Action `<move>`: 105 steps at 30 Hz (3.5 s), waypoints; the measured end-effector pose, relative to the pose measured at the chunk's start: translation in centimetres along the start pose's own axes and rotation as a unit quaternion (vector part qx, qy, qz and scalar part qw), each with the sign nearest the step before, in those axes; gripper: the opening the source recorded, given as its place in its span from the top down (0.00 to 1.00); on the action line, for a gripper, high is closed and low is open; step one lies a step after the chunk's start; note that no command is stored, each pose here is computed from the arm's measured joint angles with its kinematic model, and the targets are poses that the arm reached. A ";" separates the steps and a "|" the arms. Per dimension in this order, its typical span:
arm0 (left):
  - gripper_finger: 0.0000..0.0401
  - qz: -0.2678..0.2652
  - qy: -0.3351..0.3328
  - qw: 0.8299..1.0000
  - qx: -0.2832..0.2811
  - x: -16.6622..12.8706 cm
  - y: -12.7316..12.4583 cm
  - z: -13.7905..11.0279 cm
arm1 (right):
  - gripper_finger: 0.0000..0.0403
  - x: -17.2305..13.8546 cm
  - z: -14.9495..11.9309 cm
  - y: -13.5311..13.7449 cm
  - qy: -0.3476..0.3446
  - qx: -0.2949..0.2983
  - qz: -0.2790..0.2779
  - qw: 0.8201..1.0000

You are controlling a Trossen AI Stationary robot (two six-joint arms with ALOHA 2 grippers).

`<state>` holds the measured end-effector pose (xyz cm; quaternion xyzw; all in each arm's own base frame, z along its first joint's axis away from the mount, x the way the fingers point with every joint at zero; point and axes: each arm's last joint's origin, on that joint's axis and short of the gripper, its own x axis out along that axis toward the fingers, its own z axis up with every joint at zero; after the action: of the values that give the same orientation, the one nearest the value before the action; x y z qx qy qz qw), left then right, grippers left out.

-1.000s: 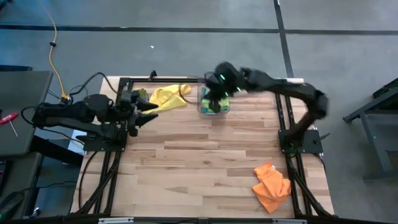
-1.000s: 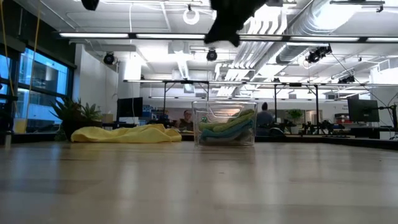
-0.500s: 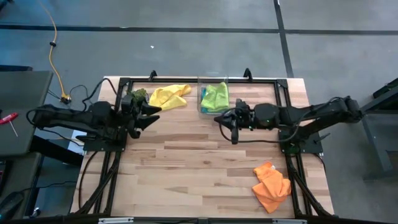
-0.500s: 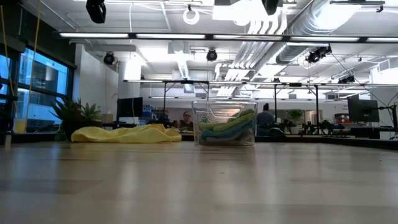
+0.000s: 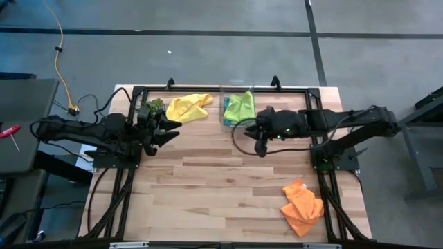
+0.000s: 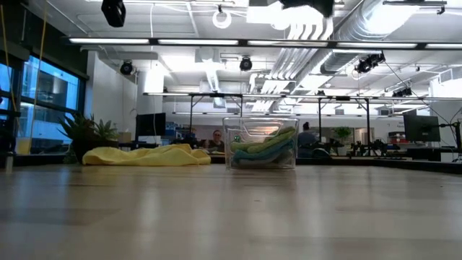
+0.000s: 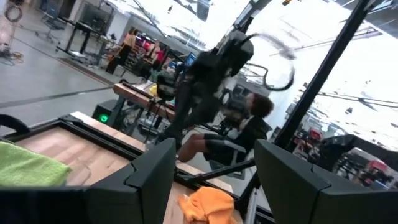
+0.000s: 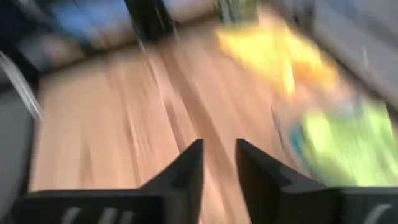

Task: Fold microfiber towels
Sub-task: Fold the orange microfiber cloth

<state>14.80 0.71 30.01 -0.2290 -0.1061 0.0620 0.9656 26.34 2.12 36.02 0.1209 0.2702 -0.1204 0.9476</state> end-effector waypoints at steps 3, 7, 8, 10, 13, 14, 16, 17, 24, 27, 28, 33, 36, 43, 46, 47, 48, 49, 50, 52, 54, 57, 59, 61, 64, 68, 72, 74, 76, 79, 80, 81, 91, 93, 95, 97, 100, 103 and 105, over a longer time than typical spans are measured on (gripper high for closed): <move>0.49 -0.004 0.021 1.000 0.015 0.1 -0.4 0.0 | 0.68 0.0 -1.5 0.1 0.129 0.015 -0.048 0.990; 0.56 -0.001 0.054 0.997 0.056 0.6 -1.1 -0.4 | 0.54 0.0 -4.8 0.2 0.283 0.031 -0.098 0.954; 0.59 0.001 0.062 0.996 0.065 0.8 -1.2 -0.6 | 0.52 -0.1 -5.7 0.2 0.312 0.035 -0.102 0.944; 0.69 0.003 0.072 0.995 0.074 1.1 -1.4 -0.9 | 0.48 -0.2 -7.8 0.3 0.364 0.046 -0.117 0.923; 0.89 0.006 0.091 0.993 0.077 1.5 -1.6 -1.7 | 0.46 -0.8 -10.7 0.1 0.424 0.068 -0.129 0.894; 0.94 0.005 0.097 0.992 0.079 1.7 -1.7 -2.0 | 0.46 -0.9 -11.7 0.1 0.440 0.080 -0.130 0.885; 0.97 0.002 0.104 0.992 0.078 1.9 -1.8 -2.3 | 0.45 -1.1 -13.6 -0.1 0.468 0.104 -0.127 0.869; 0.97 0.000 0.106 0.991 0.077 2.0 -1.9 -2.4 | 0.45 -1.2 -14.5 -0.2 0.483 0.115 -0.127 0.859; 1.00 0.004 0.111 0.991 0.076 2.1 -1.9 -2.7 | 0.45 -1.2 -19.6 -1.1 0.560 0.161 -0.146 0.799; 1.00 0.010 0.109 0.991 0.073 2.2 -1.9 -2.7 | 0.45 -0.2 -20.9 -1.1 0.554 0.171 -0.110 0.807; 1.00 0.010 0.107 0.992 0.073 2.2 -1.9 -2.7 | 0.45 0.1 -21.3 -1.1 0.547 0.175 -0.102 0.812; 1.00 0.011 0.106 0.992 0.071 2.2 -1.9 -2.7 | 0.45 0.9 -22.9 -1.7 0.536 0.201 -0.107 0.813; 1.00 0.013 0.106 0.992 0.068 2.2 -1.9 -2.7 | 0.45 0.8 -23.7 -2.0 0.548 0.212 -0.114 0.801; 1.00 0.013 0.106 0.992 0.067 2.2 -1.9 -2.7 | 0.48 1.3 -24.7 -2.1 0.538 0.231 -0.106 0.804; 1.00 0.013 0.106 0.992 0.067 2.2 -1.9 -2.7 | 0.53 1.6 -24.9 -2.0 0.527 0.243 -0.100 0.808; 1.00 0.013 0.106 0.992 0.067 2.2 -1.9 -2.7 | 0.56 1.6 -25.0 -2.1 0.526 0.244 -0.101 0.808; 1.00 0.013 0.106 0.992 0.067 2.2 -1.9 -2.7 | 0.58 1.5 -25.2 -2.2 0.528 0.245 -0.107 0.806; 1.00 0.013 0.106 0.992 0.066 2.2 -1.9 -2.7 | 0.61 1.5 -25.3 -2.3 0.529 0.246 -0.115 0.804; 1.00 0.014 0.106 0.992 0.063 2.2 -1.9 -2.7 | 0.64 1.4 -25.3 -2.4 0.530 0.246 -0.121 0.803; 1.00 0.014 0.107 0.992 0.062 2.2 -1.9 -2.7 | 0.68 1.4 -25.4 -2.5 0.528 0.243 -0.128 0.804; 1.00 0.014 0.107 0.992 0.062 2.2 -1.9 -2.7 | 0.72 1.4 -25.4 -2.5 0.527 0.243 -0.128 0.804; 1.00 0.015 0.108 0.992 0.060 2.1 -1.9 -2.7 | 0.76 1.5 -25.3 -2.4 0.524 0.245 -0.121 0.807; 1.00 0.015 0.109 0.992 0.060 2.1 -1.9 -2.7 | 0.78 1.6 -25.2 -2.2 0.524 0.249 -0.109 0.807; 1.00 0.015 0.109 0.992 0.060 2.1 -1.9 -2.7 | 0.78 1.7 -25.2 -2.1 0.523 0.251 -0.101 0.808; 1.00 0.014 0.109 0.992 0.060 2.1 -1.9 -2.8 | 0.77 1.7 -25.2 -2.1 0.524 0.251 -0.101 0.808; 1.00 0.013 0.110 0.992 0.060 2.1 -1.9 -2.8 | 0.74 1.6 -25.3 -2.2 0.529 0.241 -0.102 0.807; 1.00 0.013 0.109 0.992 0.060 2.1 -1.9 -2.7 | 0.73 1.8 -25.5 -2.2 0.533 0.239 -0.111 0.804; 1.00 0.013 0.110 0.992 0.059 2.1 -1.9 -2.8 | 0.73 2.1 -25.6 -2.2 0.535 0.237 -0.113 0.803; 1.00 0.013 0.110 0.992 0.059 2.1 -1.9 -2.8 | 0.73 2.2 -25.8 -2.2 0.540 0.228 -0.113 0.803; 1.00 0.013 0.110 0.992 0.059 2.1 -1.9 -2.8 | 0.73 2.4 -25.8 -2.2 0.542 0.228 -0.114 0.801; 1.00 0.013 0.110 0.992 0.059 2.1 -1.9 -2.8 | 0.73 2.4 -25.8 -2.2 0.541 0.228 -0.114 0.801; 1.00 0.014 0.110 0.992 0.059 2.1 -1.9 -2.8 | 0.73 2.4 -25.8 -2.2 0.541 0.228 -0.113 0.801; 1.00 0.014 0.110 0.992 0.060 2.1 -1.8 -2.8 | 0.94 2.3 -25.9 -2.2 0.550 0.212 -0.103 0.802; 1.00 0.014 0.110 0.992 0.060 2.1 -1.8 -2.8 | 0.98 2.3 -25.9 -2.1 0.552 0.212 -0.096 0.800; 1.00 0.014 0.110 0.992 0.060 2.1 -1.8 -2.8 | 0.98 2.1 -25.7 -2.1 0.552 0.213 -0.093 0.801; 1.00 0.014 0.109 0.992 0.060 2.1 -1.8 -2.8 | 0.99 1.9 -25.1 -1.9 0.550 0.211 -0.086 0.804; 1.00 0.024 0.103 0.993 0.061 2.1 -1.7 -2.6 | 0.99 1.3 -23.4 -1.4 0.532 0.204 -0.079 0.818; 1.00 0.036 0.086 0.994 0.060 2.0 -1.5 -2.1 | 1.00 0.4 -20.4 -0.8 0.482 0.193 -0.083 0.851; 1.00 0.036 0.068 0.995 0.056 2.0 -1.4 -1.7 | 1.00 -0.3 -18.0 -0.3 0.430 0.191 -0.088 0.878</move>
<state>17.18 -0.89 29.54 -0.1820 -0.0278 0.0867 0.9791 17.33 7.13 21.25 0.3149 0.6323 -0.1886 0.6822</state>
